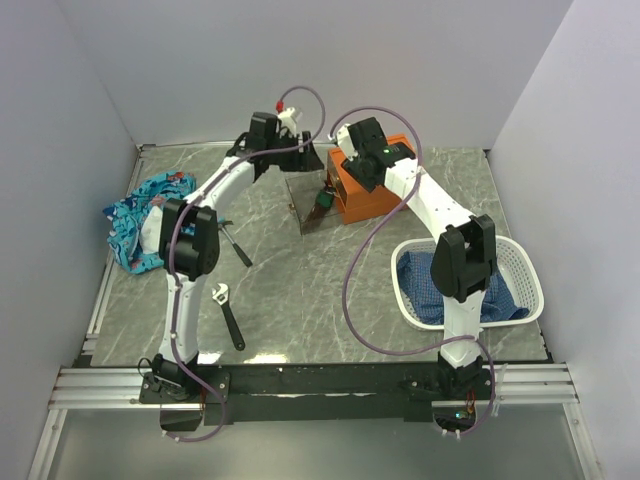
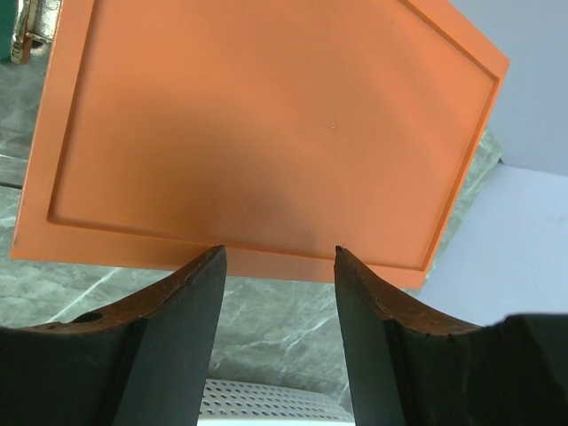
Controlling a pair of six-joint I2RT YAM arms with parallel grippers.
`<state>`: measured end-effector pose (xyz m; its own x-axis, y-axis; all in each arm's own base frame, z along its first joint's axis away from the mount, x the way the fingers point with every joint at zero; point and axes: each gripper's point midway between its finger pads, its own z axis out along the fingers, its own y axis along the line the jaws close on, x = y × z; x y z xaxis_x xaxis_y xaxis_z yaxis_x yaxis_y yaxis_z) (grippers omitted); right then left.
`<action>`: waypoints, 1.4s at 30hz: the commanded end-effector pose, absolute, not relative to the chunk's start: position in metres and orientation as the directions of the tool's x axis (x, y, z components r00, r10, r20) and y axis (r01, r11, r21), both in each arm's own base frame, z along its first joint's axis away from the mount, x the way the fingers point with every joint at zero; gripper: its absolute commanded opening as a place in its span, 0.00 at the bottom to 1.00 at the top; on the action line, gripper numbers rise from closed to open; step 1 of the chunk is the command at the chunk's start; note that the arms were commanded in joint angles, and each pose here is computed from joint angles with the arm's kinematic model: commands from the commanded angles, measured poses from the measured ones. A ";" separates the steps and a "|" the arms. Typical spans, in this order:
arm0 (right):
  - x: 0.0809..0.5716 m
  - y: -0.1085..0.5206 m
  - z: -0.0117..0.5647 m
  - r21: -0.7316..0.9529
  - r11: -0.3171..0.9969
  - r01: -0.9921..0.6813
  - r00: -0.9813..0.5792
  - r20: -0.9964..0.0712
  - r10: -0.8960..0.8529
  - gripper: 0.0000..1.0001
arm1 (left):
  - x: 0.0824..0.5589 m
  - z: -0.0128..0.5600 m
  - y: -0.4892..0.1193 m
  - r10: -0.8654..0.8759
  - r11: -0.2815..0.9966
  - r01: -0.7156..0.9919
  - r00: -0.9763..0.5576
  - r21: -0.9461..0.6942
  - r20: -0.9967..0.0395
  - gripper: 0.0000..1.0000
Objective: Sort the tools into containers
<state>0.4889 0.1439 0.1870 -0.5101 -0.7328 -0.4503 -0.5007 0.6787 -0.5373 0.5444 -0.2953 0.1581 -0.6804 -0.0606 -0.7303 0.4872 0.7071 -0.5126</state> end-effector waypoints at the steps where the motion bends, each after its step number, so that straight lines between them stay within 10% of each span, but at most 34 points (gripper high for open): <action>1: 0.499 0.142 0.203 -0.546 0.695 -0.468 -0.498 -0.486 -0.718 0.59 | 0.552 0.264 -0.284 -0.113 0.720 0.554 -0.501 -0.419 -0.858 0.74; 9: 0.509 0.141 0.216 -0.549 0.714 -0.434 -0.489 -0.521 -0.699 0.59 | 0.521 0.290 -0.217 -0.286 0.763 0.406 -0.486 -0.503 -0.826 0.60; 13: 0.511 0.143 0.210 -0.545 0.710 -0.445 -0.492 -0.513 -0.703 0.56 | 0.503 0.242 -0.181 -0.322 0.783 0.289 -0.569 -0.551 -0.756 0.01; 17: 0.511 0.147 0.197 -0.515 0.699 -0.495 -0.497 -0.492 -0.715 0.00 | 0.486 0.202 -0.180 -0.353 0.683 0.293 -0.669 -0.669 -0.654 0.01; 34: 0.512 0.143 0.174 -0.508 0.704 -0.497 -0.533 -0.461 -0.709 0.00 | 0.439 0.126 -0.175 -0.314 0.628 0.253 -0.783 -0.736 -0.537 0.01; 42: 0.508 0.141 0.168 -0.503 0.699 -0.508 -0.541 -0.446 -0.713 0.00 | 0.393 0.084 -0.115 -0.408 0.766 -0.073 -0.823 -0.639 -0.395 0.02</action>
<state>0.5072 0.1440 0.1686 -0.5330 -0.7207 -0.4432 -0.5127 0.6919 -0.5084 0.4164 -0.1471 0.0887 -0.8371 -0.3606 -0.4113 0.0561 0.6913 -0.7204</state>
